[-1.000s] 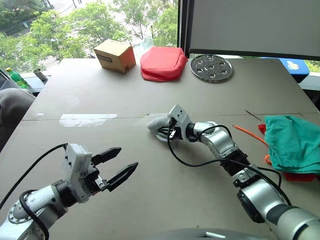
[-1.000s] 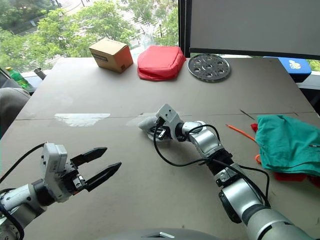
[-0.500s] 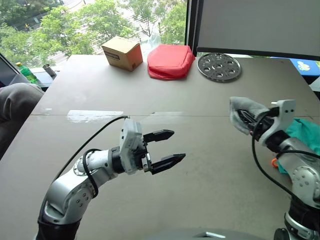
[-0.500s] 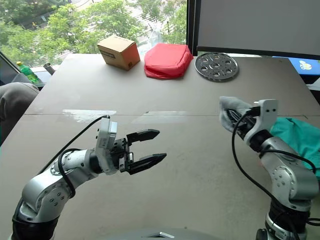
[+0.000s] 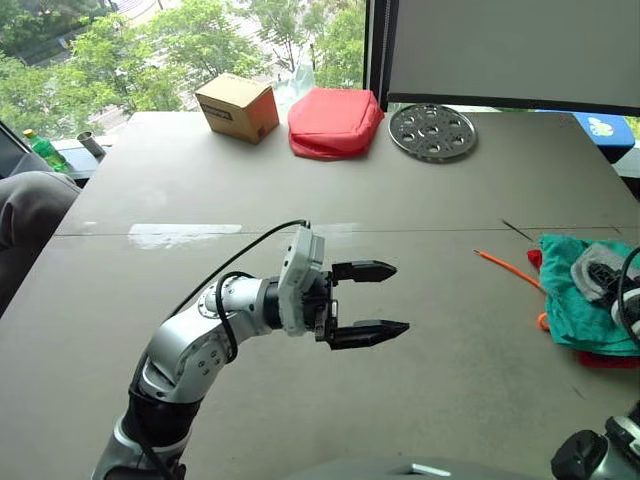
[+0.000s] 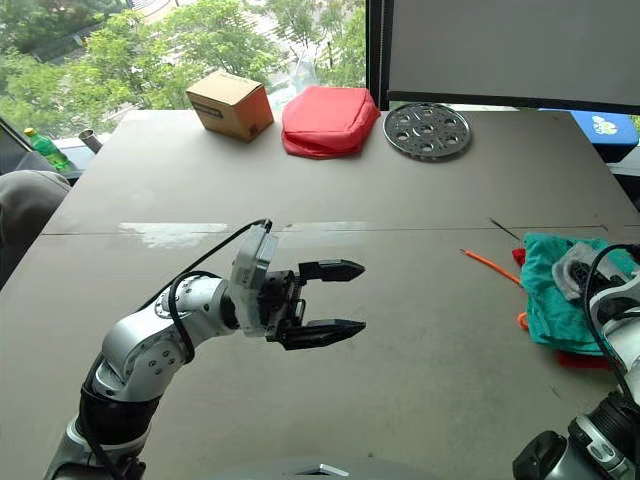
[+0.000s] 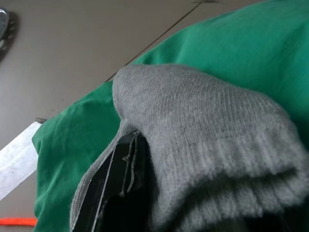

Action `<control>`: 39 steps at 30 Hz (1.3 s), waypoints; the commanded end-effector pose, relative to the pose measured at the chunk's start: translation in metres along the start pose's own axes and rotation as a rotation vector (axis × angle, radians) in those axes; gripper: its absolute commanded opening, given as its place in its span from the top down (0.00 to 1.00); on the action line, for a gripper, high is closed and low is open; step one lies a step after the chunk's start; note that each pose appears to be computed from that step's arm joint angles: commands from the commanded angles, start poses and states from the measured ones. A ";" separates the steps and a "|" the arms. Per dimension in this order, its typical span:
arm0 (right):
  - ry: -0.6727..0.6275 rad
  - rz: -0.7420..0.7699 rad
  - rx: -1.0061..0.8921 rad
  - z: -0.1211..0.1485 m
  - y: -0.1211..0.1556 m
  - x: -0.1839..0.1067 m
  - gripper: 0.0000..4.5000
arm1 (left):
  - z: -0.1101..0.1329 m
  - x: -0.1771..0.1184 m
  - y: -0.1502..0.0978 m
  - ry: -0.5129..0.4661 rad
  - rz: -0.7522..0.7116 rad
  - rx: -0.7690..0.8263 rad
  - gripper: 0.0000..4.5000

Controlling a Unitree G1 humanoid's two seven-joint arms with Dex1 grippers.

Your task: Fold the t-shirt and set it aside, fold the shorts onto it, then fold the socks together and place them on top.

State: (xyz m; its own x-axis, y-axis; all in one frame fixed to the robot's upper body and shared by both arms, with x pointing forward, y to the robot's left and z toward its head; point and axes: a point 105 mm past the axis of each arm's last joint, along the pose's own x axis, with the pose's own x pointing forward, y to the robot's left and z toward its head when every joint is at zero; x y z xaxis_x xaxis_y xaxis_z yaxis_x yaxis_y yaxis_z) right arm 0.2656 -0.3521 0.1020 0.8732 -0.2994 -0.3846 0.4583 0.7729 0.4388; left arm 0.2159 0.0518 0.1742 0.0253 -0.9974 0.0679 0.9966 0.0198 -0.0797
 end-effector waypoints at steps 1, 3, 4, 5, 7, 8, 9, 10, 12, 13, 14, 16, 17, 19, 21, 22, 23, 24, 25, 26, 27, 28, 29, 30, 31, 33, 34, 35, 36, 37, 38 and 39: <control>-0.054 0.010 -0.039 0.007 -0.007 -0.019 0.30 | 0.012 0.002 -0.001 -0.010 -0.017 0.062 0.00; -0.061 0.055 -0.136 0.006 -0.003 -0.033 0.07 | 0.013 0.001 0.001 -0.007 -0.015 0.063 0.00; -0.075 0.087 -0.150 0.005 -0.003 -0.043 0.01 | 0.012 0.002 0.003 -0.006 -0.011 0.064 0.00; -0.078 0.109 -0.195 0.004 -0.004 -0.055 0.01 | 0.012 0.002 0.004 -0.003 -0.008 0.064 0.00; -0.085 0.161 -0.307 0.001 -0.008 -0.081 0.01 | 0.012 0.002 0.009 -0.006 0.016 0.059 0.00; -0.073 0.182 -0.349 -0.001 -0.011 -0.091 0.01 | 0.012 0.002 0.011 -0.009 0.031 0.055 0.00; -0.083 0.200 -0.387 -0.001 -0.012 -0.100 0.01 | 0.011 0.001 0.013 -0.007 0.042 0.052 0.00; -0.099 0.210 -0.404 0.001 -0.014 -0.107 0.01 | 0.011 0.000 0.016 -0.003 0.060 0.054 0.00; -0.133 0.396 -0.480 0.000 0.015 -0.129 0.01 | 0.007 -0.008 0.027 -0.002 0.156 0.041 0.00; -0.132 0.472 -0.516 -0.003 0.028 -0.136 0.01 | 0.004 -0.012 0.031 0.007 0.186 0.043 0.00; -0.124 0.574 -0.586 -0.011 0.048 -0.142 0.01 | 0.001 -0.020 0.037 0.018 0.254 0.062 0.00; -0.128 0.681 -0.700 -0.024 0.076 -0.142 0.01 | -0.004 -0.035 0.049 0.022 0.387 0.077 0.00; -0.147 0.750 -0.692 -0.029 0.091 -0.140 0.01 | -0.006 -0.043 0.053 0.031 0.452 0.093 0.00; -0.104 0.958 -0.796 -0.054 0.128 -0.126 0.01 | -0.012 -0.068 0.053 0.046 0.597 0.087 0.00; -0.063 1.077 -0.863 -0.070 0.142 -0.119 0.01 | -0.015 -0.082 0.048 0.067 0.660 0.091 0.00; -0.053 1.113 -0.886 -0.075 0.145 -0.113 0.01 | -0.015 -0.090 0.043 0.063 0.691 0.074 0.00; -0.032 1.156 -0.909 -0.079 0.147 -0.108 0.01 | -0.015 -0.098 0.036 0.070 0.723 0.064 0.00; 0.003 1.196 -0.935 -0.084 0.146 -0.102 0.01 | -0.017 -0.108 0.028 0.082 0.754 0.053 0.00; 0.027 1.234 -0.954 -0.087 0.145 -0.099 0.01 | -0.018 -0.117 0.020 0.099 0.779 0.043 0.00; 0.040 1.257 -0.961 -0.087 0.144 -0.096 0.01 | -0.021 -0.125 0.013 0.119 0.798 0.038 0.00; 0.057 1.279 -0.962 -0.086 0.141 -0.094 0.01 | -0.023 -0.133 0.005 0.138 0.816 0.027 0.00; 0.080 1.292 -0.974 -0.083 0.135 -0.094 0.01 | -0.025 -0.141 -0.004 0.156 0.834 0.013 0.00; 0.102 1.296 -0.987 -0.081 0.128 -0.094 0.01 | -0.028 -0.148 -0.013 0.175 0.846 0.000 0.00; 0.127 1.292 -0.996 -0.078 0.118 -0.094 0.01 | -0.030 -0.154 -0.022 0.192 0.858 -0.017 0.00; 0.142 1.273 -1.009 -0.073 0.108 -0.094 0.01 | -0.032 -0.160 -0.029 0.208 0.870 -0.029 0.00; 0.158 1.237 -1.035 -0.067 0.091 -0.096 0.01 | -0.036 -0.172 -0.040 0.235 0.894 -0.052 0.00; 0.159 1.213 -1.035 -0.061 0.084 -0.099 0.01 | -0.039 -0.177 -0.045 0.248 0.907 -0.063 0.00; 0.157 1.195 -1.030 -0.055 0.079 -0.101 0.01 | -0.040 -0.181 -0.049 0.258 0.913 -0.072 0.00; 0.160 1.181 -1.025 -0.051 0.074 -0.105 0.01 | -0.042 -0.184 -0.053 0.266 0.914 -0.086 0.00; 0.166 1.174 -1.030 -0.048 0.070 -0.108 0.01 | -0.043 -0.185 -0.056 0.274 0.911 -0.093 0.00; 0.171 1.171 -1.035 -0.047 0.066 -0.111 0.01 | -0.045 -0.186 -0.057 0.279 0.908 -0.098 0.00; 0.175 1.163 -1.038 -0.047 0.063 -0.113 0.01 | -0.046 -0.188 -0.058 0.281 0.908 -0.104 0.00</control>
State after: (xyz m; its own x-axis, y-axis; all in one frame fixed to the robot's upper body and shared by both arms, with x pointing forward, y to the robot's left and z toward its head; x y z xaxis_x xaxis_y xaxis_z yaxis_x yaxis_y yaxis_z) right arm 0.1908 -0.2457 0.1208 0.5931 0.7059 -0.3871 -0.7875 0.6087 -0.0967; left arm 0.1513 0.2329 0.1152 0.7505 -0.5804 -0.3160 0.5824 0.8069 -0.0988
